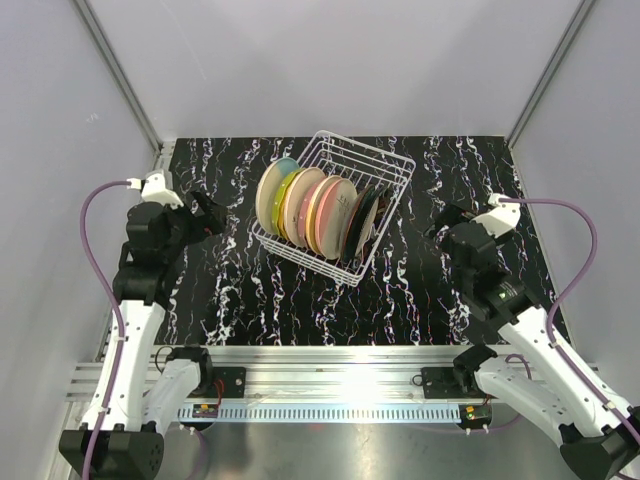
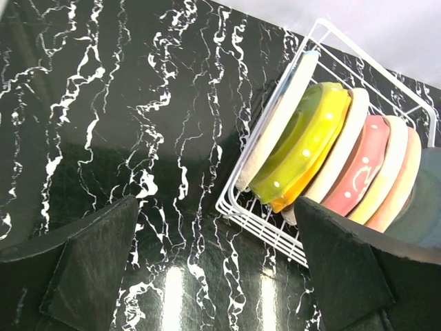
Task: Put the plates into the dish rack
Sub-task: Insert the plate into the dish rack
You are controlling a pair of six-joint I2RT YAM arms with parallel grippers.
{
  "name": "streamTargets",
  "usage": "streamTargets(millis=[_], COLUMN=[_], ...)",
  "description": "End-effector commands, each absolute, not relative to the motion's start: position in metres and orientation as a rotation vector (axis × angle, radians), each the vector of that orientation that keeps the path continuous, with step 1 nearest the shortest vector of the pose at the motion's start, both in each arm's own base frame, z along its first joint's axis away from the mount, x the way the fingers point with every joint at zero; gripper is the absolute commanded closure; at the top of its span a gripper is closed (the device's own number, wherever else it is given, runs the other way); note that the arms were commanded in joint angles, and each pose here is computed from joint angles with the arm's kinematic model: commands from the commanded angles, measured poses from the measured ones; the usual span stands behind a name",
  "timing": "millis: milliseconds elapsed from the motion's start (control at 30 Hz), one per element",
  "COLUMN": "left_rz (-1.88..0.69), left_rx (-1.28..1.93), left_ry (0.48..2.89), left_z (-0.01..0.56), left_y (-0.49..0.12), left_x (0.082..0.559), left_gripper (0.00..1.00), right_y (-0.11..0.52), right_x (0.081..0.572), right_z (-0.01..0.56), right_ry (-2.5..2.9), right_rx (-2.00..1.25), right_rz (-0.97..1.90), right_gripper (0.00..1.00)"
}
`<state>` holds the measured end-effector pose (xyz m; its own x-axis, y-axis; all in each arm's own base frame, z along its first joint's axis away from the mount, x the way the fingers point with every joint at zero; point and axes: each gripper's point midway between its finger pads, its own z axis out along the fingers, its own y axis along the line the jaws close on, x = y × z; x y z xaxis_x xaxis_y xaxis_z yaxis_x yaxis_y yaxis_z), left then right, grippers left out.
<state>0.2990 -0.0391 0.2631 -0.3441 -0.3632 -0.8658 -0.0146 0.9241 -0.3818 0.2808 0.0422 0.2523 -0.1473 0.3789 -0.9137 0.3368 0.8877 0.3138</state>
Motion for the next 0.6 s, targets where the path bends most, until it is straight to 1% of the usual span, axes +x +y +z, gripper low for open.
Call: streamTargets(millis=[0, 133, 300, 567], left_rz=[-0.398, -0.404, -0.364, -0.316], left_rx=[-0.216, -0.215, -0.240, -0.272], left_ry=[1.841, 1.840, 1.824, 1.788], left_z=[0.280, 0.281, 0.284, 0.290], left_y=[-0.046, -0.047, -0.040, -0.030], left_x=[0.305, 0.304, 0.302, 0.298], left_gripper=[0.01, 0.01, 0.01, 0.01], right_y=[0.040, 0.036, 0.047, 0.045], right_x=[0.282, 0.281, 0.282, 0.281], right_z=[0.266, 0.263, 0.256, 0.260], right_ry=[1.689, 1.702, 1.736, 1.727], right_rx=[0.607, 0.624, 0.591, 0.639], right_rz=[0.081, 0.051, 0.097, 0.110], right_gripper=[0.00, 0.00, 0.00, 0.00])
